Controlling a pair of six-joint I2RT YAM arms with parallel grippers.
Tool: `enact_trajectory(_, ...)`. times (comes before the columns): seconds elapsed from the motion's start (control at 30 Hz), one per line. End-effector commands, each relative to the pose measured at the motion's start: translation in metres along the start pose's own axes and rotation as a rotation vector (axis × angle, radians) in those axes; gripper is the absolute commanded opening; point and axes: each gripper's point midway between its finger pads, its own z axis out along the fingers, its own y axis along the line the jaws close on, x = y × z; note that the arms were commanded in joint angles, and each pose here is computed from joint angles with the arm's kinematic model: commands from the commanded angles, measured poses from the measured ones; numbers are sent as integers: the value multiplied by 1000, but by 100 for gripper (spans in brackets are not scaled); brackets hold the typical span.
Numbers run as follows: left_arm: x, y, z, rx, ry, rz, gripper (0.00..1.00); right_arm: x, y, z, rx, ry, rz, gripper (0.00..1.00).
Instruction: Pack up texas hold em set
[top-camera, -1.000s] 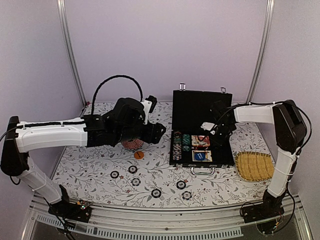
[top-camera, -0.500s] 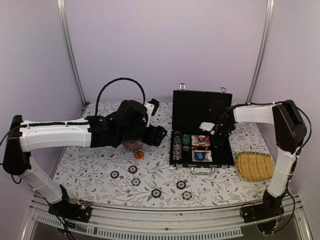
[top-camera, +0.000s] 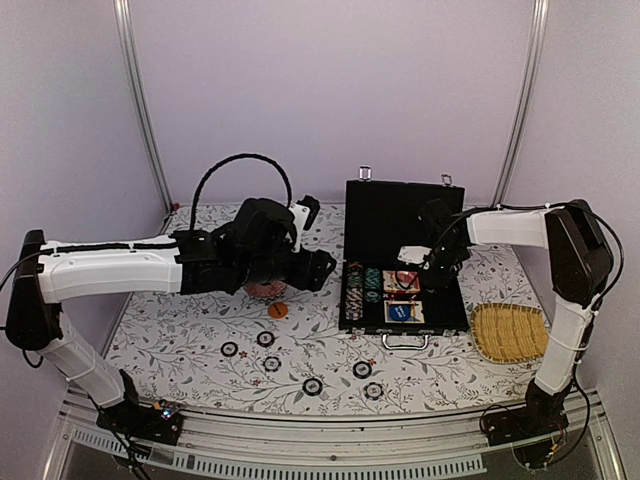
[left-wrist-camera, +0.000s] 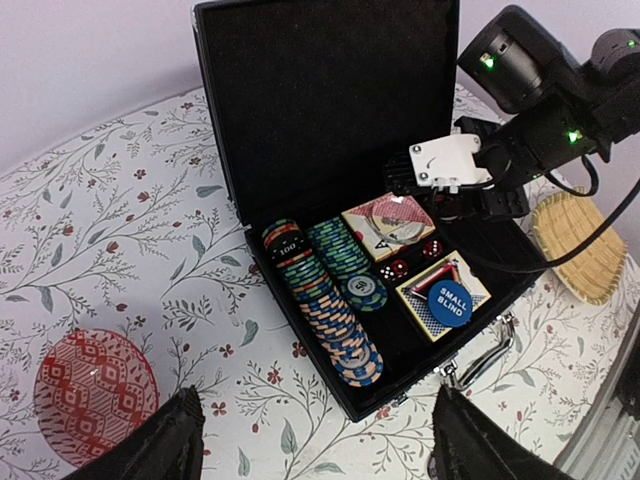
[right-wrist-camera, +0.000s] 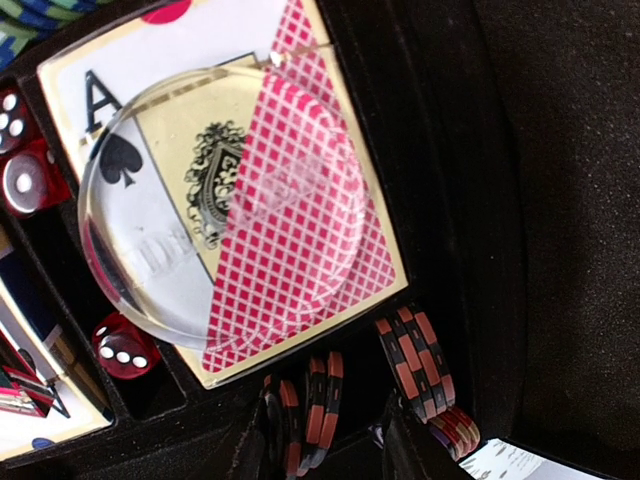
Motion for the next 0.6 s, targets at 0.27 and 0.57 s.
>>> enact_trajectory(0.27,-2,-14,2,30,11,16,79,12,9,-5,0,42,-77,39)
enact_trajectory(0.57,-2,-16,1,36,11,13,79,2,-28,1,180,44,-68,38)
